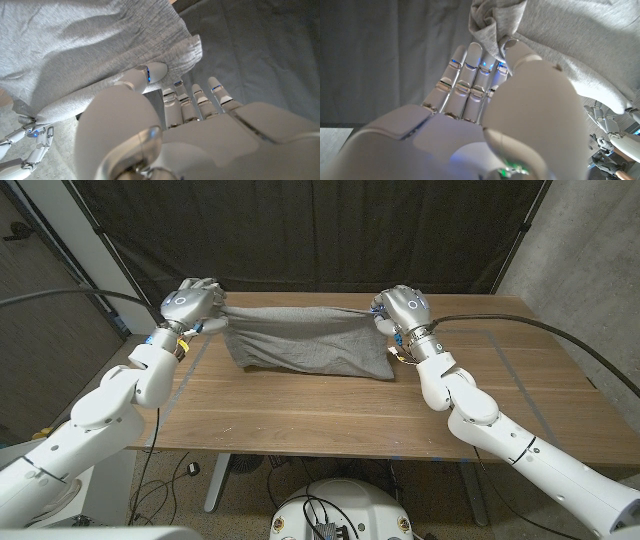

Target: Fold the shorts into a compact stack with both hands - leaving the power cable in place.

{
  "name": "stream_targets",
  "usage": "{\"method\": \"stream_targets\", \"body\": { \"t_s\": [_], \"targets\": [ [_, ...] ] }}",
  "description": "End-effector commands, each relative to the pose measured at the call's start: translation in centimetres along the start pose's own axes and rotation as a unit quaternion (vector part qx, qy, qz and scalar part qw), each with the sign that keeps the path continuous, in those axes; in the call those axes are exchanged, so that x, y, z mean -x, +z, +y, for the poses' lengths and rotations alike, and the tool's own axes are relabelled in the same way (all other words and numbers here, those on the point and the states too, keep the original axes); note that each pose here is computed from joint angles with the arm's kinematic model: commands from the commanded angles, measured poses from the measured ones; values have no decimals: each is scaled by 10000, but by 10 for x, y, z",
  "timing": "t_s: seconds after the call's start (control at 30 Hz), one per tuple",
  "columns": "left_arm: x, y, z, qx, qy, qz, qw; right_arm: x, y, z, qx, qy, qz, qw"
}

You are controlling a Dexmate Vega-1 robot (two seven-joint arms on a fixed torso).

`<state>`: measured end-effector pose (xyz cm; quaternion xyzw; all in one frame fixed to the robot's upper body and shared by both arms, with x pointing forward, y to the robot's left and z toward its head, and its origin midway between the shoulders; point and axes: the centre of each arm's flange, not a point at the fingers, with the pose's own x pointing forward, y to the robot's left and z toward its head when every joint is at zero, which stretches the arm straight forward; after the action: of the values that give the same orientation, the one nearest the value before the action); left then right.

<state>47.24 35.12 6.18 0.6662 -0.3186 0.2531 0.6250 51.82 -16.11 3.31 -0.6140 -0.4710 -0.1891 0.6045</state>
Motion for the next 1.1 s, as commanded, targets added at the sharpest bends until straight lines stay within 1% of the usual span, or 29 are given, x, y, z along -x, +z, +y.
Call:
{"method": "stream_targets", "body": {
  "t_s": [0.03,0.17,0.33,0.43,0.5,0.53,0.67,0.73,0.77,1.1],
  "targets": [
    [-24,-1,-4,-212,-91,22,9997,-24,-13,15,-43,124,-96,9999],
    [-31,-1,-6,-227,-110,57,9997,-33,-16,21,-51,176,-118,9998],
    [-40,-1,-11,-262,-171,60,9995,-41,-18,29,-45,264,-211,9994],
    [-46,0,-15,-269,-208,67,9994,-50,-21,34,-51,326,-240,9992],
    [-47,0,-16,-267,-212,73,9994,-51,-22,35,-47,345,-240,9991],
    [-50,0,-18,-287,-231,80,9993,-56,-24,38,-79,375,-252,9989],
    [-54,-1,-22,-290,-266,111,9992,-65,-24,41,-51,405,-327,9986],
    [-55,-1,-23,-282,-285,122,9991,-66,-24,42,-54,413,-333,9986],
    [-56,-2,-25,-280,-304,138,9991,-72,-25,45,-64,461,-344,9983],
    [-61,-4,-37,-296,-431,240,9983,-89,-30,58,-91,520,-433,9977]
  ]
}}
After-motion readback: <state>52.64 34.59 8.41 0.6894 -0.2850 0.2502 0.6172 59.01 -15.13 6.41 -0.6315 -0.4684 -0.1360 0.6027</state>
